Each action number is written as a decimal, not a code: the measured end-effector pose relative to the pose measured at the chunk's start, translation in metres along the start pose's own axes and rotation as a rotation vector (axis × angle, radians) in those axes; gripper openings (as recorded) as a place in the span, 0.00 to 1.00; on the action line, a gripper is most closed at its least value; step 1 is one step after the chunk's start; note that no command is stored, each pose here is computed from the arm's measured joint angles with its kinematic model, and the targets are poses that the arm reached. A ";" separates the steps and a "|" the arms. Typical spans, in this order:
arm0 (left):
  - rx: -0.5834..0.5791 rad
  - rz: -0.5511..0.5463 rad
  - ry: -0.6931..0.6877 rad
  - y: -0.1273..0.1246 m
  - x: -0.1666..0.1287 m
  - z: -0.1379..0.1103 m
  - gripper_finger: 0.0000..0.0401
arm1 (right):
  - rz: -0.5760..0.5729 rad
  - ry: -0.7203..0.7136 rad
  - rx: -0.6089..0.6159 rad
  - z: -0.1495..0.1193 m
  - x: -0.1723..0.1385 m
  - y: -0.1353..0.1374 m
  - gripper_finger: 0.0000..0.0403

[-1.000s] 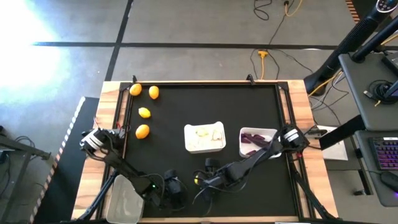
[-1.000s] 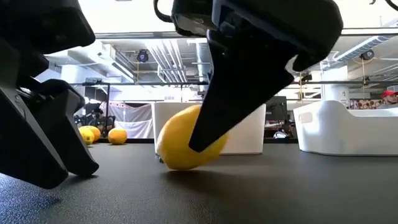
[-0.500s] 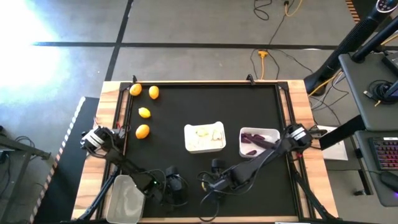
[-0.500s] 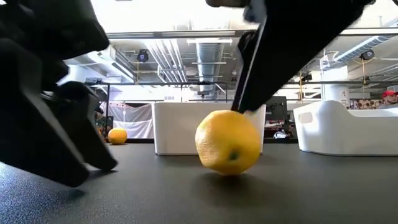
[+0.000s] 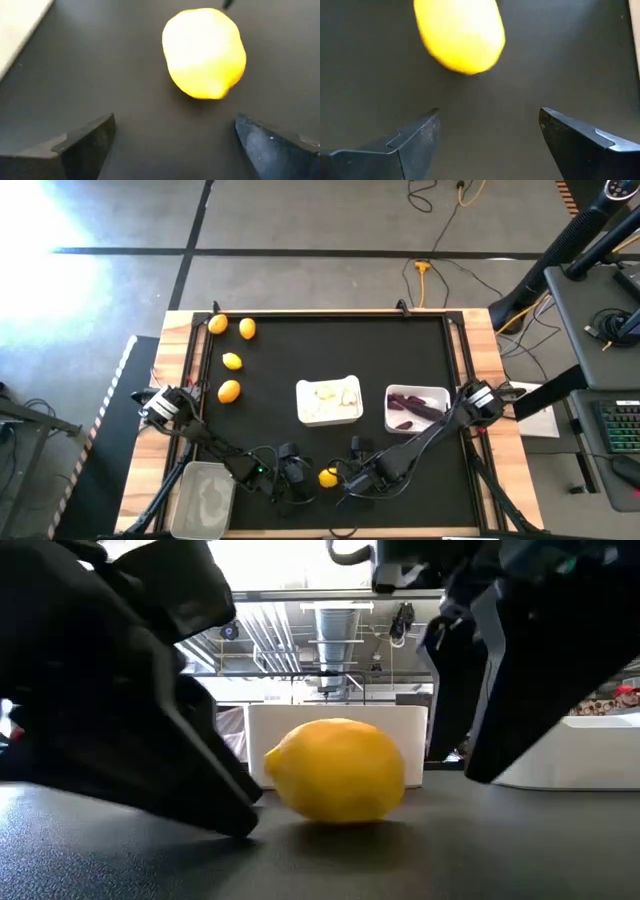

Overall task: Sort produce into baskets
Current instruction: Put the lemon into the gray bin

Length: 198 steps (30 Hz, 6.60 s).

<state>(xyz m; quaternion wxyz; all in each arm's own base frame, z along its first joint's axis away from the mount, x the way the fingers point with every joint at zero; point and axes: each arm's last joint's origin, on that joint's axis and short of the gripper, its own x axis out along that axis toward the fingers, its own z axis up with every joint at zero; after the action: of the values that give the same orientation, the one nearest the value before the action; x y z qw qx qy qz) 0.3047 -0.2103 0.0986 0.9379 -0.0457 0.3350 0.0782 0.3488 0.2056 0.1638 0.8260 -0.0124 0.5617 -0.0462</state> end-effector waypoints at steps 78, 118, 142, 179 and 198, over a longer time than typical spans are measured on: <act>-0.247 0.119 0.642 0.000 -0.205 -0.059 0.55 | -0.082 -0.341 0.016 0.031 0.006 -0.024 0.81; -0.042 0.317 0.638 -0.003 -0.217 -0.020 0.66 | -0.103 -0.345 0.024 0.040 0.008 -0.037 0.81; -0.231 0.567 0.541 0.163 -0.183 0.020 0.58 | -0.051 -0.337 0.069 0.026 0.006 -0.017 0.81; -0.279 0.676 0.887 0.241 -0.104 -0.014 0.71 | -0.061 -0.252 0.177 -0.010 0.017 -0.003 0.81; -0.161 0.647 0.888 0.216 -0.100 0.003 0.56 | -0.062 -0.250 0.183 -0.011 0.017 -0.003 0.81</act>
<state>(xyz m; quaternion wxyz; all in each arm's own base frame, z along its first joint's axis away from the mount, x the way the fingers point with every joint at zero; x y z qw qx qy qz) 0.1921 -0.0092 0.1568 0.6283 -0.0405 0.6880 0.3609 0.3445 0.2009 0.1443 0.8852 0.0399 0.4474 -0.1210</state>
